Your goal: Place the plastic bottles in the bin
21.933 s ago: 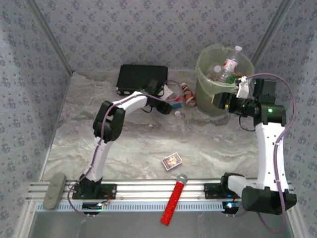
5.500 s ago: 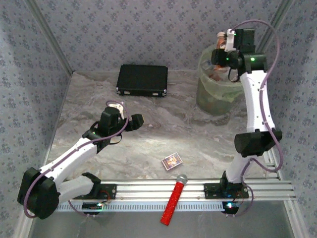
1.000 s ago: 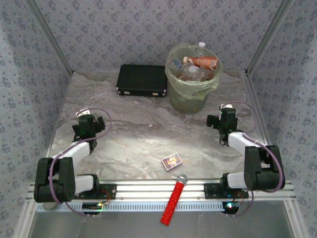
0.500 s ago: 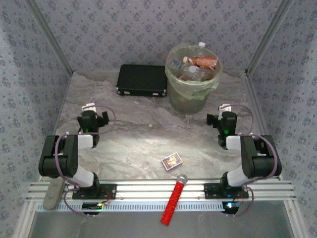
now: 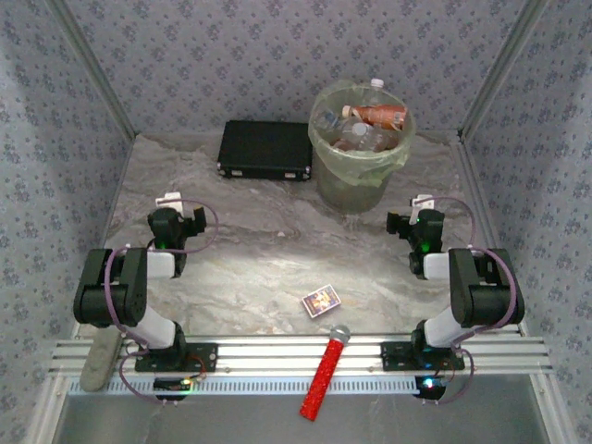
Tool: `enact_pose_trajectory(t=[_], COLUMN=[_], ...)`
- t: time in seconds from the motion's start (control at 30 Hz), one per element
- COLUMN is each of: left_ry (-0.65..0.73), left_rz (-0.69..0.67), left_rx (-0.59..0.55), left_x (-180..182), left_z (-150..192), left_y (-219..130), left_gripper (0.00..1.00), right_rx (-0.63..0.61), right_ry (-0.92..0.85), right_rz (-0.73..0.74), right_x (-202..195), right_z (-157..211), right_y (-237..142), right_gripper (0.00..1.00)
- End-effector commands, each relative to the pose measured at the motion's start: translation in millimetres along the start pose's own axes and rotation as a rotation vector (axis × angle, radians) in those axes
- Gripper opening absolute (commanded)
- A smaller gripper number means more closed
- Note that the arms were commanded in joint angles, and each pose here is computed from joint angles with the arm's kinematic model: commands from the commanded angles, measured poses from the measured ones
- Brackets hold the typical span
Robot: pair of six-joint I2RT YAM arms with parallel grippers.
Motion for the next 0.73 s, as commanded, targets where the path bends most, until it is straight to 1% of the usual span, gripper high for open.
enact_pose_trajectory(t=[0.0,0.7], left_ry=[0.003,0.004], left_rz=[0.012,0.012], left_rx=[-0.036,-0.036], left_x=[-2.5,-2.3], left_z=[-7.0,-7.2], left_y=[-0.7,-0.8], left_gripper=[1.00,1.00], right_rx=[-0.041,-0.038], right_ry=[0.011,0.010], right_rz=[-0.008,-0.011], right_x=[1.0,1.8], right_z=[-12.2,-12.2], right_y=[0.2,1.1], right_gripper=[1.00,1.00])
Point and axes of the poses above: each hand's point on the last joint's axis, 136 mm out from that joint toward the fingers, its own y axis out along the fingers, its own x axis along the line the jaws close on, z = x × y, the point moved 1 cm from there along -y, back along the fingers, and after that the axes turned 9 degrees about y, right-handed, at the moved point
